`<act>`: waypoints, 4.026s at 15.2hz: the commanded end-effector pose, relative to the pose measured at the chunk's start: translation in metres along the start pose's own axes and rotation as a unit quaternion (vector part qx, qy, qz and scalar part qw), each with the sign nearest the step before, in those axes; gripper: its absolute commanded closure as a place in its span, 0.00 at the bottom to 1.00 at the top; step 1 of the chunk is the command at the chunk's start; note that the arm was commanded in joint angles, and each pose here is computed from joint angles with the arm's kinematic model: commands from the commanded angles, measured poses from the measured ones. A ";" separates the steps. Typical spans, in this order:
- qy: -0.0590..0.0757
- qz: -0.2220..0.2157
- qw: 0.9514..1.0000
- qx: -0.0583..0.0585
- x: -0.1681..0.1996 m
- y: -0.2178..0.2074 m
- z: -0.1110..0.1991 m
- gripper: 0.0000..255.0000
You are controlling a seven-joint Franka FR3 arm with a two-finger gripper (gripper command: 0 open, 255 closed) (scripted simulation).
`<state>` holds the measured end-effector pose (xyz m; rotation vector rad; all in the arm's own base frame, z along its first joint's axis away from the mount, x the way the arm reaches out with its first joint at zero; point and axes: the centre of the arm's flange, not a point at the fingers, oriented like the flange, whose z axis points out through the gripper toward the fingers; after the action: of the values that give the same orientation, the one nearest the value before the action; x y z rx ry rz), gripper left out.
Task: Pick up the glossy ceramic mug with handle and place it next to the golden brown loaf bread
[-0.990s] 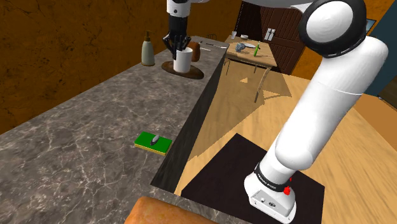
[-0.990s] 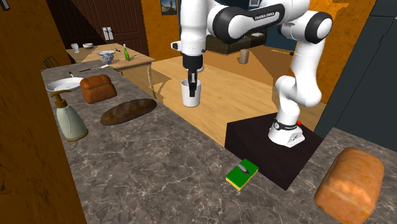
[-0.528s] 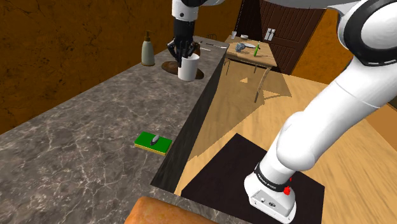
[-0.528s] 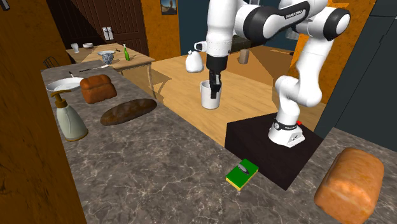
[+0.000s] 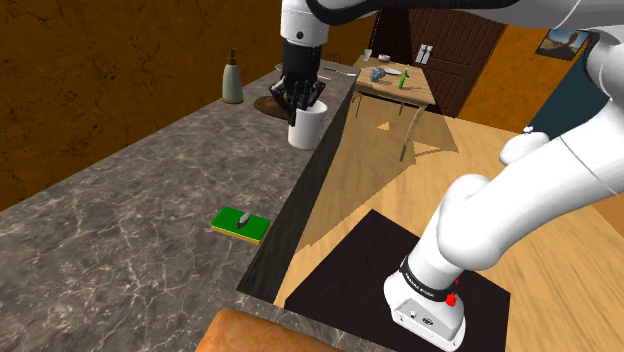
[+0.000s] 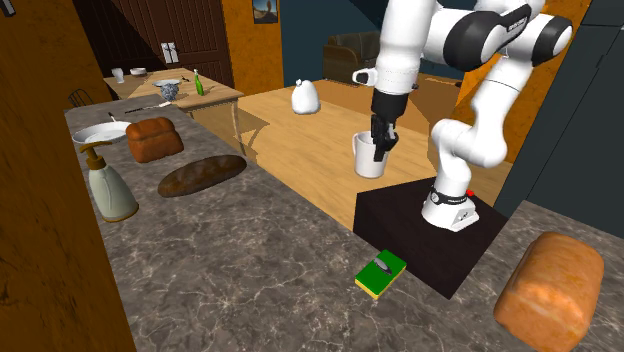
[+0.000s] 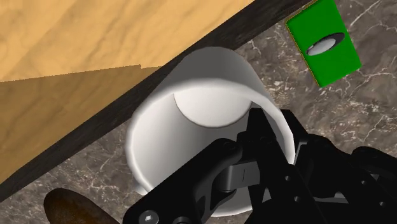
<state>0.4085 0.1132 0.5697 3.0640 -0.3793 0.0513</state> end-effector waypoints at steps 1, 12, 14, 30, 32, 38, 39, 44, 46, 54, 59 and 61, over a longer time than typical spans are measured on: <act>0.000 0.001 1.000 0.000 -0.025 -0.007 -0.003 1.00; 0.000 0.001 1.000 0.000 -0.163 -0.053 -0.011 1.00; 0.000 0.001 1.000 0.000 -0.188 -0.061 -0.013 1.00; 0.000 0.001 1.000 0.000 -0.388 -0.128 -0.024 1.00; 0.000 0.001 1.000 0.000 -0.413 -0.136 -0.025 1.00; 0.000 0.001 1.000 0.000 -0.488 -0.161 -0.030 1.00; 0.000 0.001 1.000 0.000 -0.501 -0.165 -0.030 1.00; 0.000 0.001 1.000 0.000 -0.563 -0.186 -0.034 1.00; 0.000 0.001 1.000 0.000 -0.586 -0.193 -0.035 1.00; 0.000 0.001 1.000 0.000 -0.588 -0.195 0.007 1.00; 0.000 0.001 1.000 0.000 -0.589 -0.196 0.033 1.00; 0.000 0.001 1.000 0.000 -0.589 -0.197 0.044 1.00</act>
<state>-0.1128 0.4439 0.4988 3.0629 -0.3804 0.0510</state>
